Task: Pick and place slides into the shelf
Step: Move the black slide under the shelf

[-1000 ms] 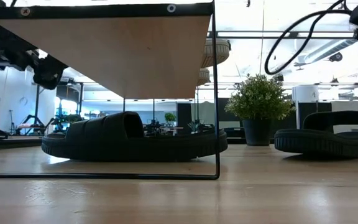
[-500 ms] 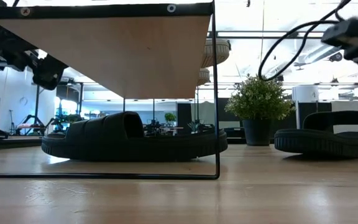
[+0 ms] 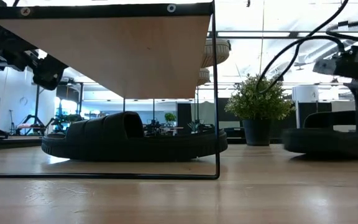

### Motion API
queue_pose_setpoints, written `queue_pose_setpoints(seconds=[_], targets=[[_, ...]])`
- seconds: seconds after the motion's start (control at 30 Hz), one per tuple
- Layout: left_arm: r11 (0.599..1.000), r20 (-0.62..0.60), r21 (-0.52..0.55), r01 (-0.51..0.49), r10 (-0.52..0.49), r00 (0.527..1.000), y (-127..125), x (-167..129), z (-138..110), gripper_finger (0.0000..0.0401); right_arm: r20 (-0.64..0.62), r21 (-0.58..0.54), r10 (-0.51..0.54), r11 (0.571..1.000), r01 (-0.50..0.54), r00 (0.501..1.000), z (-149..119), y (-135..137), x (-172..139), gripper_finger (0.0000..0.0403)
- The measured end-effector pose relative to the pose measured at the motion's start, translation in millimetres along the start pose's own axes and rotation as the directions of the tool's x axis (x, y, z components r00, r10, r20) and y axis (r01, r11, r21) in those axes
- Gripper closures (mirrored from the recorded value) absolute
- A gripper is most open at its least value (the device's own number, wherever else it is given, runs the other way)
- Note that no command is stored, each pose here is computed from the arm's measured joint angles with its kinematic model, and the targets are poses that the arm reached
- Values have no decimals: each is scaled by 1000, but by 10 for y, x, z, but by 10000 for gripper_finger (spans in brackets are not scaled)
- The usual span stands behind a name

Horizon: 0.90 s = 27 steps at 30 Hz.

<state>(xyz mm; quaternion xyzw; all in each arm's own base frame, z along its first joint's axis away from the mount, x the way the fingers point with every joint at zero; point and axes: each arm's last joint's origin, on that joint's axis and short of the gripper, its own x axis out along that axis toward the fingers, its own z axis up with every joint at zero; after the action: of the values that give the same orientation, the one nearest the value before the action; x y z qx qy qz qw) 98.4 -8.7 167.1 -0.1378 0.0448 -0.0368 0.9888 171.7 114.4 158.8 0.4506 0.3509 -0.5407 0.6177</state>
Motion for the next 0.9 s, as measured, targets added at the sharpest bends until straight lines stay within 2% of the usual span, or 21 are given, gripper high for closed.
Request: queue_pose_setpoints(seconds=[0.17,0.27,0.4,0.57,0.67,0.77,0.83,0.9], targets=[[1000,-1,0,2,-2,1000,0,1,-1,168,123,-75,-146,985,156,982,117,-87,-111,385],[1000,0,0,2,-2,1000,0,1,-1,168,229,-114,-245,955,276,942,236,-144,-244,385],[1000,-1,0,1,-1,1000,0,1,-1,168,321,-125,-296,928,350,900,364,-145,-399,385],[1000,1,0,0,0,1000,0,1,0,168,330,-104,-235,954,282,914,397,-76,-382,385],[1000,0,0,0,0,1000,0,1,-1,168,240,-57,-191,976,210,952,348,5,-390,385],[1000,2,0,0,0,1000,0,0,1,168,119,-5,-84,996,85,989,277,105,-419,385],[1000,1,0,0,0,1000,0,1,0,168,67,25,-21,1000,19,998,236,163,-417,385],[1000,2,0,0,0,1000,0,0,1,168,68,44,-28,999,25,997,260,179,-396,385]])
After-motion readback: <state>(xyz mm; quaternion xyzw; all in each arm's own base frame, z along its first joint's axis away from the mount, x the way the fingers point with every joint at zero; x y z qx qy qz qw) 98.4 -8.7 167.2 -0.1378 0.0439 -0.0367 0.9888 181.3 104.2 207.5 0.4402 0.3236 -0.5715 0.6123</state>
